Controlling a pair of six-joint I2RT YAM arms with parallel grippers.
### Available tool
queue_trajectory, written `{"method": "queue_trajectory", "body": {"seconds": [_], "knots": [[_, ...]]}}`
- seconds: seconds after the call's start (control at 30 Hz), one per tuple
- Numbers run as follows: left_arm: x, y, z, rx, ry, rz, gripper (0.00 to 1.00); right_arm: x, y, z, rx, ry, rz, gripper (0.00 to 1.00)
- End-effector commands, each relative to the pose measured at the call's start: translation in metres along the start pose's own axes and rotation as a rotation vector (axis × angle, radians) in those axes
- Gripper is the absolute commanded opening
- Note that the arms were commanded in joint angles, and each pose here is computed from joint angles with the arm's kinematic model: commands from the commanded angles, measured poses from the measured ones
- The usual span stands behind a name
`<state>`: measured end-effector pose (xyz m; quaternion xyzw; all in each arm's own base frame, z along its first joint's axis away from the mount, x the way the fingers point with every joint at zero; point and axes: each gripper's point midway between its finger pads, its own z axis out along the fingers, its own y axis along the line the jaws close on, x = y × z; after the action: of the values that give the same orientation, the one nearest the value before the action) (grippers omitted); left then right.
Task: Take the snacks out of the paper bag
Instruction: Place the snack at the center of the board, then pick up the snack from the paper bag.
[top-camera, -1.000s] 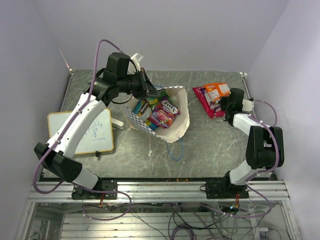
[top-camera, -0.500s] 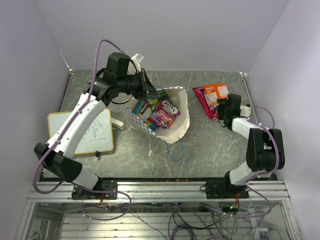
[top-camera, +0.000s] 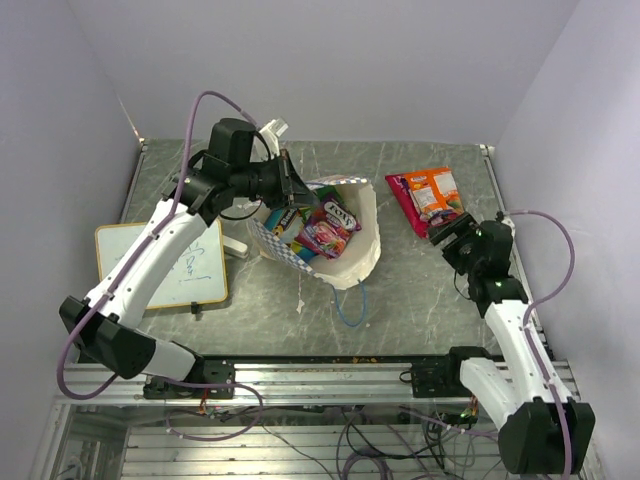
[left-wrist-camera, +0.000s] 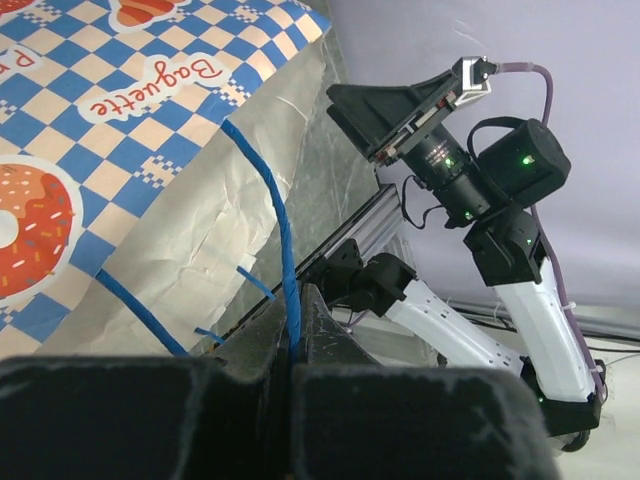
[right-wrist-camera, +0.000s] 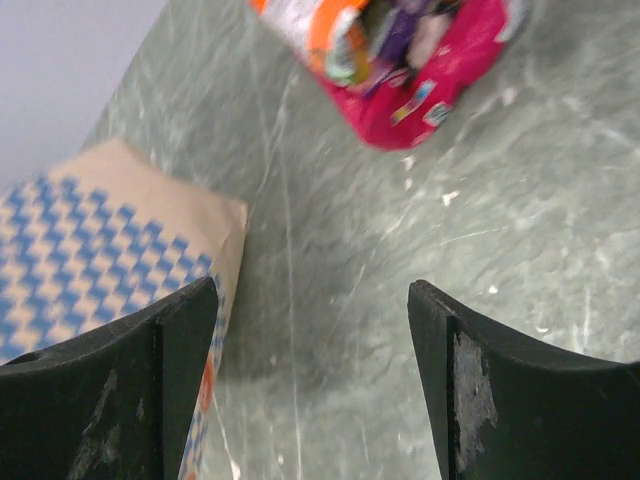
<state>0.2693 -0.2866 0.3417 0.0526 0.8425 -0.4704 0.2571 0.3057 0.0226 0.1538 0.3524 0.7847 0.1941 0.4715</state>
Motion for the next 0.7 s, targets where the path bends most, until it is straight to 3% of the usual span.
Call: {"method": "queue_trajectory", "body": {"seconds": [0.0, 0.13, 0.33, 0.5, 0.67], "knots": [[0.000, -0.017, -0.002, 0.098, 0.005, 0.046, 0.07, 0.017, 0.052, -0.037, -0.241, 0.171, -0.184, 0.76], [0.005, -0.017, 0.000, 0.119, 0.023, 0.048, 0.07, 0.018, 0.111, -0.059, -0.403, 0.220, -0.259, 0.75], [-0.001, -0.028, 0.000, 0.144, -0.006, 0.034, 0.07, 0.057, 0.192, -0.096, -0.607, 0.271, -0.416, 0.73], [-0.008, -0.038, -0.006, 0.157, -0.027, 0.049, 0.07, 0.102, 0.218, -0.122, -0.788, 0.248, -0.619, 0.71], [-0.008, -0.047, -0.013, 0.185, -0.032, 0.060, 0.07, 0.147, 0.230, -0.123, -0.846, 0.173, -0.937, 0.69]]}}
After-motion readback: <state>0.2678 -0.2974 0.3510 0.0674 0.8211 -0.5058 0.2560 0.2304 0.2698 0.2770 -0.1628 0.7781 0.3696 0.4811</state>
